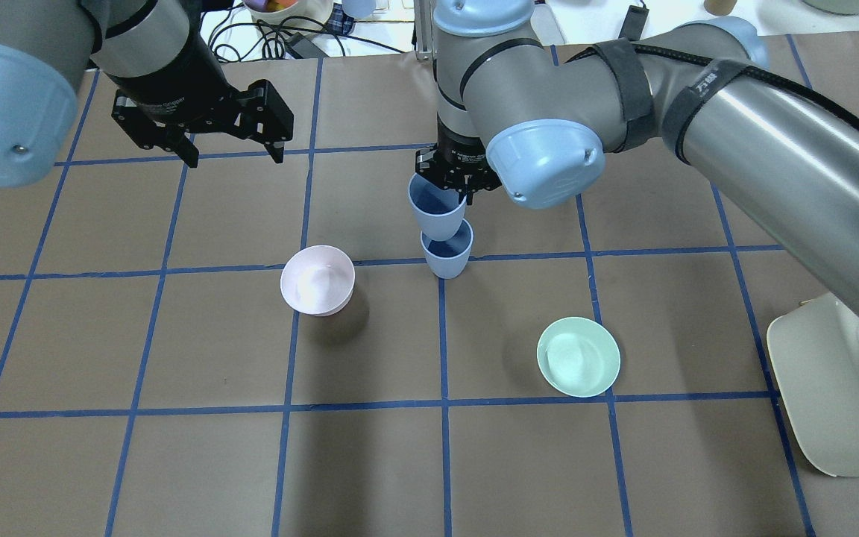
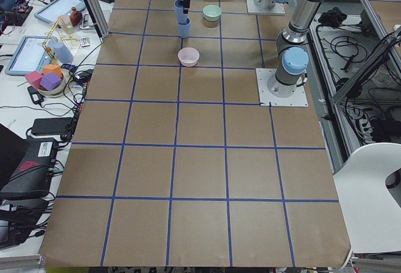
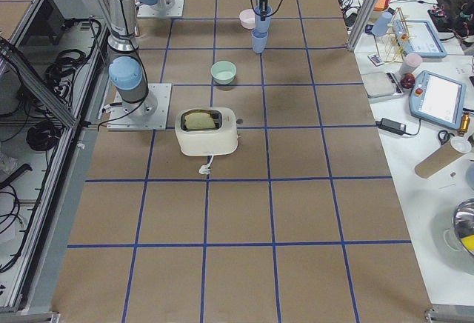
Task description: Stack blue cups with both arms
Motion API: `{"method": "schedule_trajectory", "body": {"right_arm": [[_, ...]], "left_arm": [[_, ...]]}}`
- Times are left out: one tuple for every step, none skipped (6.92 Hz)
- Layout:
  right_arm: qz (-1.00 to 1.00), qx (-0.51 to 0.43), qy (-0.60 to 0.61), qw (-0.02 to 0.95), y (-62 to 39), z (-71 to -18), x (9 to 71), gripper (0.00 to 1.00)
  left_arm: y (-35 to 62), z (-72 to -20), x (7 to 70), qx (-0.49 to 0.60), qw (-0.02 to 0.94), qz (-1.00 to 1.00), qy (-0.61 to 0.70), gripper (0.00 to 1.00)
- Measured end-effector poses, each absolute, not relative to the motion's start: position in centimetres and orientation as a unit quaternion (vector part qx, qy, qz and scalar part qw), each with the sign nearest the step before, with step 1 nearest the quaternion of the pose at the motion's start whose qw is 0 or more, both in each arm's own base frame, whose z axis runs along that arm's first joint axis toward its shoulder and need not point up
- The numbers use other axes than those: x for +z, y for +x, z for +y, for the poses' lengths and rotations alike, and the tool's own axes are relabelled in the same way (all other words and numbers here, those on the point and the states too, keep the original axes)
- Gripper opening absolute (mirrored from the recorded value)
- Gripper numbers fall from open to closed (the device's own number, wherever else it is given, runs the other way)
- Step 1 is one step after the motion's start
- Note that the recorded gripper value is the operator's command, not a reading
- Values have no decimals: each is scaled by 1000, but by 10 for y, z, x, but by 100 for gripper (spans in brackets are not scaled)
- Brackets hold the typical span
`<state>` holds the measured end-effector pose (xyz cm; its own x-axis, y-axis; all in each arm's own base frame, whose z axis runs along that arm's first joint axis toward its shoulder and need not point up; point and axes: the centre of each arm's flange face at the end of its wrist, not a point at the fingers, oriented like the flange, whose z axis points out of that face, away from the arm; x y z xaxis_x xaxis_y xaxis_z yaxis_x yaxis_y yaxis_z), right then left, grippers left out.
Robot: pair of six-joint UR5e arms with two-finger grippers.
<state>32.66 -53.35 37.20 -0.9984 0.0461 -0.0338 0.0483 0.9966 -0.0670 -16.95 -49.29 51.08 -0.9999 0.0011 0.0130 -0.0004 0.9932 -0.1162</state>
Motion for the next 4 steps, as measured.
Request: {"method": "schedule_trajectory", "body": {"right_arm": [[999,-31,22,14,326,-533,369,0],[999,-29,21,14,326,-533,368,0],[999,-28,21,13,326,-533,367,0],[999,-26,20,12,326,-532,365,0]], "left_arm": [[-170,-493,511,58,7,-998,0,100],[-170,-493,511,58,7,-998,0,100],[-169,-493,511,58,7,-998,0,100],[-169,-493,511,58,7,-998,0,100]]}}
